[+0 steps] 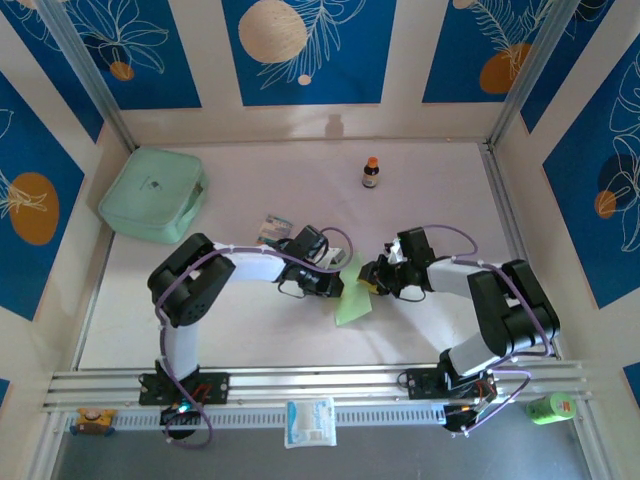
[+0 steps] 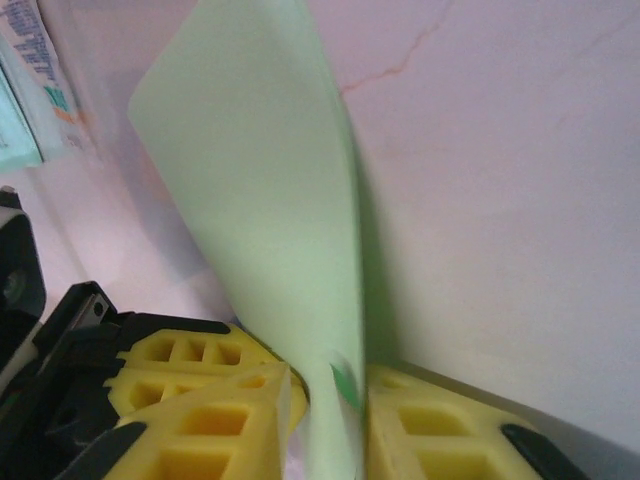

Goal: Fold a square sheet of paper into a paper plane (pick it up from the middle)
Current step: Turn over the paper at the center of the table.

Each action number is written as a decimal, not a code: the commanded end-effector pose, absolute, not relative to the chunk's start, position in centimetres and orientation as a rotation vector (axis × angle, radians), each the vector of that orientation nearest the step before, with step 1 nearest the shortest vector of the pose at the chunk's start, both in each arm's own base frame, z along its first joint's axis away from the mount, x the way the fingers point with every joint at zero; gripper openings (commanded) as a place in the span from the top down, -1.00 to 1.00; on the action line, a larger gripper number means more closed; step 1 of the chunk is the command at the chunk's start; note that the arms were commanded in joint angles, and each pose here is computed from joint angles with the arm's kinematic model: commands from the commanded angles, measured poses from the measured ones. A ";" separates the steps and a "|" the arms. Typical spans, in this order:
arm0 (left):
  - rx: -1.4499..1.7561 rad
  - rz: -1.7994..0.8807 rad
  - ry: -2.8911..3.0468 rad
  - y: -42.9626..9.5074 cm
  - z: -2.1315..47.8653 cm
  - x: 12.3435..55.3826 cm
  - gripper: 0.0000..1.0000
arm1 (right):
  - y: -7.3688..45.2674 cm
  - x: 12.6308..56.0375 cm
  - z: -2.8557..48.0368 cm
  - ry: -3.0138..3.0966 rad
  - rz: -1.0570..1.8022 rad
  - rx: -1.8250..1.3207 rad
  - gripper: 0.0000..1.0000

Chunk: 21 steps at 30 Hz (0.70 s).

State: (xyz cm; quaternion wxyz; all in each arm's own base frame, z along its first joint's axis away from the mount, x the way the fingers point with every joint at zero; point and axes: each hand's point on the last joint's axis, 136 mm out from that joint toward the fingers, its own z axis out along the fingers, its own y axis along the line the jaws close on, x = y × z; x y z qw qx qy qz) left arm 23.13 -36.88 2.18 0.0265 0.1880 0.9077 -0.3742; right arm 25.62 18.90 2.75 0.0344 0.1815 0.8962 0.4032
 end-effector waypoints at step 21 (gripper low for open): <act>0.494 -0.841 2.562 -32.2 10.2 26.0 0.54 | 16.9 25.9 9.1 2.717 0.922 0.331 0.86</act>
